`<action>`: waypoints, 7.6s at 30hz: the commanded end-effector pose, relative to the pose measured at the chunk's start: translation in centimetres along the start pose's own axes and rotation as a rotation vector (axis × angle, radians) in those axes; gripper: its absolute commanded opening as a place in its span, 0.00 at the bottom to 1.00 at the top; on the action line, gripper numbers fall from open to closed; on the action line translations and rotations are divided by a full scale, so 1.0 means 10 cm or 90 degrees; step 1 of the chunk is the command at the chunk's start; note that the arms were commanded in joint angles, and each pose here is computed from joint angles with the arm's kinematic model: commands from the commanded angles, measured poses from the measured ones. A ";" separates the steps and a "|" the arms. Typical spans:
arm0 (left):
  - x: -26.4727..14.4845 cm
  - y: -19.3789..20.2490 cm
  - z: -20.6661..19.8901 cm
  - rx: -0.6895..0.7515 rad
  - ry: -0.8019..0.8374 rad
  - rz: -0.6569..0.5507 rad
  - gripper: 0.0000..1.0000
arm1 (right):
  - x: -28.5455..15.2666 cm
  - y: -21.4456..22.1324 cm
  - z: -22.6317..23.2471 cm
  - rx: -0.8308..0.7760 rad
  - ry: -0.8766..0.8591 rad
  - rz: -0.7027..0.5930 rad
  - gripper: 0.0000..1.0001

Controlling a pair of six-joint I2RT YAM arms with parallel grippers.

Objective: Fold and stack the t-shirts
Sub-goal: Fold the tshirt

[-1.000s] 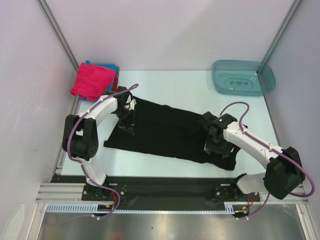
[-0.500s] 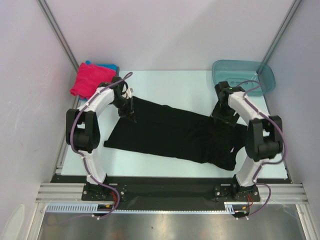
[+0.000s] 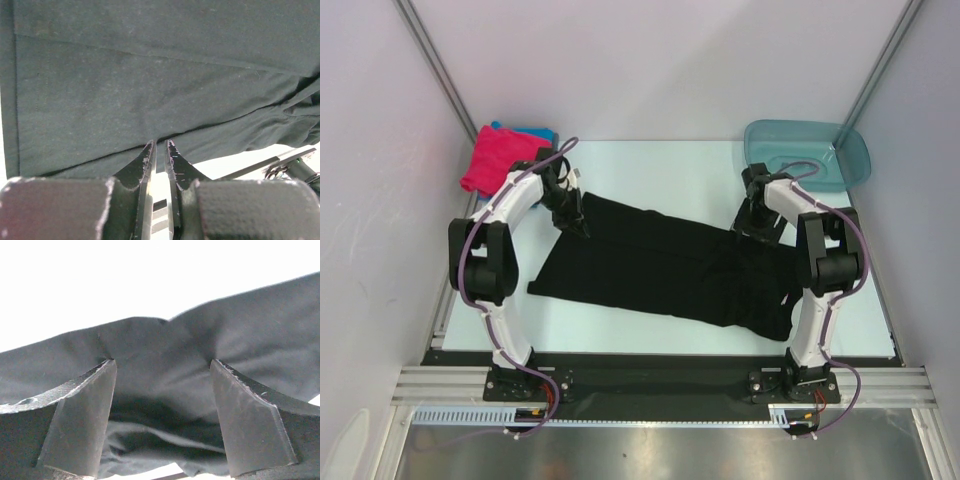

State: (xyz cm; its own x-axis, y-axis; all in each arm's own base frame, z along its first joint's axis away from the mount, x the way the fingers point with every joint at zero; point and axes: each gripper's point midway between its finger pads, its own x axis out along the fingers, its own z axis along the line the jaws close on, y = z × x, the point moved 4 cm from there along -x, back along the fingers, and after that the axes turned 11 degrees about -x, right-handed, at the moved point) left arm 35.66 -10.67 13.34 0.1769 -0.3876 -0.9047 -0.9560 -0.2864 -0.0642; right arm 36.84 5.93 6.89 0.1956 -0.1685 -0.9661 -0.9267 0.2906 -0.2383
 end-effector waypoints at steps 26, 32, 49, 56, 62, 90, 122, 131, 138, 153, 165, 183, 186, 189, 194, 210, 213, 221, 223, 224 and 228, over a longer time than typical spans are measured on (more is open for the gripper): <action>-0.21 -0.09 0.02 -0.016 -0.015 -0.054 0.18 | 0.56 0.24 0.38 -0.063 -0.066 0.062 0.00; -0.24 -0.08 0.04 -0.018 -0.027 -0.060 0.18 | 0.62 -0.19 0.59 -0.075 -0.083 0.038 0.00; -0.25 0.00 0.10 -0.032 -0.040 -0.060 0.18 | 0.47 -1.08 1.04 -0.133 -0.190 -0.071 0.00; -0.24 0.00 0.10 -0.031 -0.038 -0.055 0.18 | 0.38 -1.33 1.21 -0.164 -0.238 -0.105 0.00; -0.23 0.01 0.12 -0.030 -0.045 -0.053 0.18 | 0.36 -1.47 1.12 -0.135 -0.209 -0.131 0.00; 0.42 -0.89 -0.01 0.051 -0.054 -0.294 0.94 | -2.21 -0.91 0.90 -0.250 -0.348 -0.390 0.51; 1.27 -0.57 -0.07 0.101 -0.233 -0.197 0.00 | -2.48 -0.68 0.69 -0.226 -0.415 -0.385 0.54; 1.19 -0.55 -0.06 0.034 -0.233 -0.189 0.00 | -2.21 -0.48 0.43 -0.223 -0.328 -0.304 0.54; 0.94 -0.67 -0.05 0.007 -0.264 -0.231 0.00 | -2.14 -0.44 0.40 -0.228 -0.331 -0.287 0.54; 0.64 -0.86 0.43 -0.075 -0.326 -0.256 0.00 | -1.97 -0.29 0.36 -0.253 -0.327 -0.219 0.54; 0.56 -0.99 0.55 -0.079 -0.337 -0.257 0.57 | -1.52 -0.13 0.25 -0.240 -0.234 -0.081 0.54; -0.03 -0.71 -0.84 0.078 0.069 -0.208 1.00 | -1.01 0.23 0.01 -0.131 -0.032 -0.003 0.53; -0.11 -0.74 -0.66 -0.002 0.102 -0.200 1.00 | -0.96 0.26 -0.04 -0.123 -0.003 -0.021 0.51; -0.11 -0.74 -0.48 -0.032 0.105 -0.186 1.00 | -0.94 0.23 -0.03 -0.112 -0.006 -0.047 0.52; -0.13 -0.77 -0.40 -0.041 0.116 -0.185 1.00 | -0.73 0.26 0.00 -0.128 0.030 -0.033 0.51; 0.16 0.32 -0.87 0.180 0.189 -0.004 1.00 | -0.83 0.25 -0.05 -0.056 0.067 -0.063 0.42; 0.14 0.35 -0.99 0.199 0.245 0.010 1.00 | -0.87 0.19 0.00 -0.020 0.029 -0.079 0.42; 0.64 0.50 -0.77 0.138 0.211 0.167 1.00 | -0.56 0.31 -0.05 -0.035 0.105 -0.021 0.44; 0.73 0.52 -0.70 0.122 0.184 0.187 1.00 | -0.55 0.31 -0.10 -0.030 0.133 -0.022 0.44; 0.73 0.52 -0.69 0.120 0.177 0.188 1.00 | -0.54 0.32 -0.17 -0.023 0.155 -0.021 0.44; 0.82 0.52 -0.65 0.126 0.147 0.178 1.00 | -0.44 0.31 -0.13 -0.021 0.107 -0.063 0.46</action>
State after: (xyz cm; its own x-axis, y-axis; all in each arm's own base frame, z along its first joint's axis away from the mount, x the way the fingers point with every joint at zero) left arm 33.24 -20.89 7.33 -0.0946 -0.6362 -0.7657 -0.9916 -0.0075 0.1288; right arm 32.32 6.87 10.42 0.1643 -0.3397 -0.9261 -0.9414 0.2263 -0.2501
